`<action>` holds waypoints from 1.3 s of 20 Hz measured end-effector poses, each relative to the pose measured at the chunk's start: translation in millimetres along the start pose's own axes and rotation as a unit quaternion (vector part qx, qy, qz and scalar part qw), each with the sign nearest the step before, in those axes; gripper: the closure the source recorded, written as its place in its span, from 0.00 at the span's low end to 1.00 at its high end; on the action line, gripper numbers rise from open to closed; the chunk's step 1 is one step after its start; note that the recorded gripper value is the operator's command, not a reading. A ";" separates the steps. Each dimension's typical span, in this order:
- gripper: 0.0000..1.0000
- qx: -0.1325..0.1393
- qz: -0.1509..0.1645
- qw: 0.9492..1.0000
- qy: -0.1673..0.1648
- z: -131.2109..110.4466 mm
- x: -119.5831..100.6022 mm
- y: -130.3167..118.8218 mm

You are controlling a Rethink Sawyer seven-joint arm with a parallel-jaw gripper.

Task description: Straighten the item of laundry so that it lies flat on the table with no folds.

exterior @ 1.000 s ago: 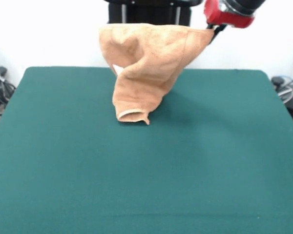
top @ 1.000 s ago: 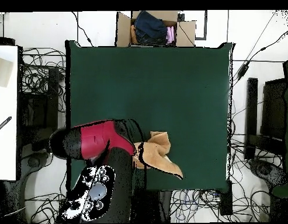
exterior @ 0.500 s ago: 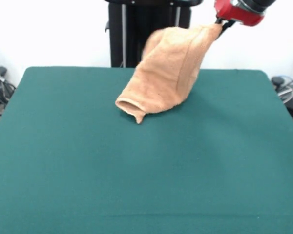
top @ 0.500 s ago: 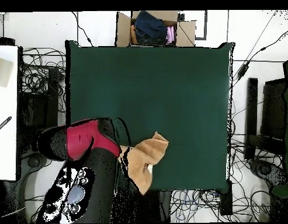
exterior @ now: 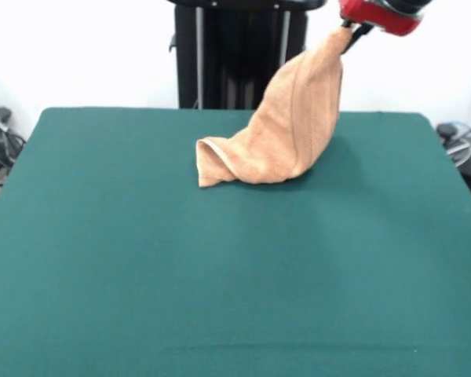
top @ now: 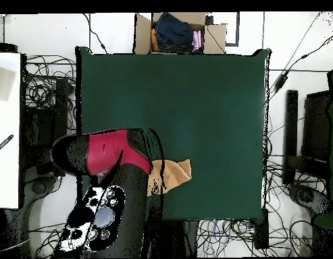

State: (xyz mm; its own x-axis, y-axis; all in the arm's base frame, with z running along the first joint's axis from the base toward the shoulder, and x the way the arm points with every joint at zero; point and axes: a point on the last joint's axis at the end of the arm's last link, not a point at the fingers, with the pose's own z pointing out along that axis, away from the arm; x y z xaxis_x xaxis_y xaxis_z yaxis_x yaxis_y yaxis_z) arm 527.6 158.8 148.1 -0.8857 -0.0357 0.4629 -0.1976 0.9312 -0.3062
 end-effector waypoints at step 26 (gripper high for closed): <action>1.00 -0.004 0.071 0.997 -0.013 11.3 -1.6 -65.2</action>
State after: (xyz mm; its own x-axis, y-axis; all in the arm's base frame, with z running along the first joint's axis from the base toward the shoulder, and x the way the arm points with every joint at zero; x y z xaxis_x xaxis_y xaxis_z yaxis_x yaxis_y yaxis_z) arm 537.1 94.0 157.9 -0.9152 0.0868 0.3935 -0.0663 0.9308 -0.3596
